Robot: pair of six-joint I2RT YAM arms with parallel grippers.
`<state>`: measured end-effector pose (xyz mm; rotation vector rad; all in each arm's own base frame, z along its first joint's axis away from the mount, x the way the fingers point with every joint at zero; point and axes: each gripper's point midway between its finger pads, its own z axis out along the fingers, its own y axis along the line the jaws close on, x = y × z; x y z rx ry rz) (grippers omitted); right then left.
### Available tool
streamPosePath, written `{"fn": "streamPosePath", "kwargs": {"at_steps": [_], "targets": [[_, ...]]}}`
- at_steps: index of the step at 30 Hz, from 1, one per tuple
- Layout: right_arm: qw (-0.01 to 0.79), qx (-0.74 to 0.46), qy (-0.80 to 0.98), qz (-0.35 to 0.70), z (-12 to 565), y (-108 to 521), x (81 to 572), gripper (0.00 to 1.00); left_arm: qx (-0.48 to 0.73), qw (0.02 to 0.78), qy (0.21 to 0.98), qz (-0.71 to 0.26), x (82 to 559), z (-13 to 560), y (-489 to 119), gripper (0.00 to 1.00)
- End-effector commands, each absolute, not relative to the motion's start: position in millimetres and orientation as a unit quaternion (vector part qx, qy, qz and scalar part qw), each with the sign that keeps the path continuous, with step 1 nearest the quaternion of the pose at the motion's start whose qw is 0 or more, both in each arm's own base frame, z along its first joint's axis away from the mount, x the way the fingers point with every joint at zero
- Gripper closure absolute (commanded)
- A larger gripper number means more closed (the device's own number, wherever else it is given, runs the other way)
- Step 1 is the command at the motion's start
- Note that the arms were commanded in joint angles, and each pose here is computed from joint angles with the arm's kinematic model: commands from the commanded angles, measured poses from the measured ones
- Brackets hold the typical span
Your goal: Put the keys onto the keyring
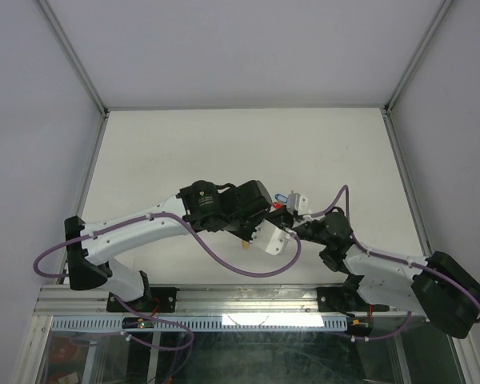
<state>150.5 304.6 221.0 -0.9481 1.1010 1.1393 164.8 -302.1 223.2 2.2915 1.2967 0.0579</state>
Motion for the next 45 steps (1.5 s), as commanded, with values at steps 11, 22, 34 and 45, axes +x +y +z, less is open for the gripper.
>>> {"fn": "streamPosePath", "kwargs": {"at_steps": [11, 22, 34, 45], "targets": [[0.669, -0.388, 0.406, 0.487, 269.1, 288.0, 143.1, 1.0, 0.749, 0.458, 0.468, -0.097, 135.7, 282.8, -293.5, 0.75], [0.696, -0.355, 0.357, 0.512, 295.2, 273.7, 129.1, 1.0, 0.566, 0.652, 0.451, -0.226, 127.9, 321.6, -297.9, 0.7], [0.688, -0.38, 0.402, 0.469, 276.6, 270.8, 137.0, 1.0, 0.372, 0.697, 0.552, -0.266, 160.3, 323.6, -283.3, 0.42], [0.593, -0.453, 0.612, 0.261, 215.6, 232.2, 176.9, 1.0, 0.194, 0.636, 0.696, -0.272, 247.4, 293.5, -231.4, 0.23]]}}
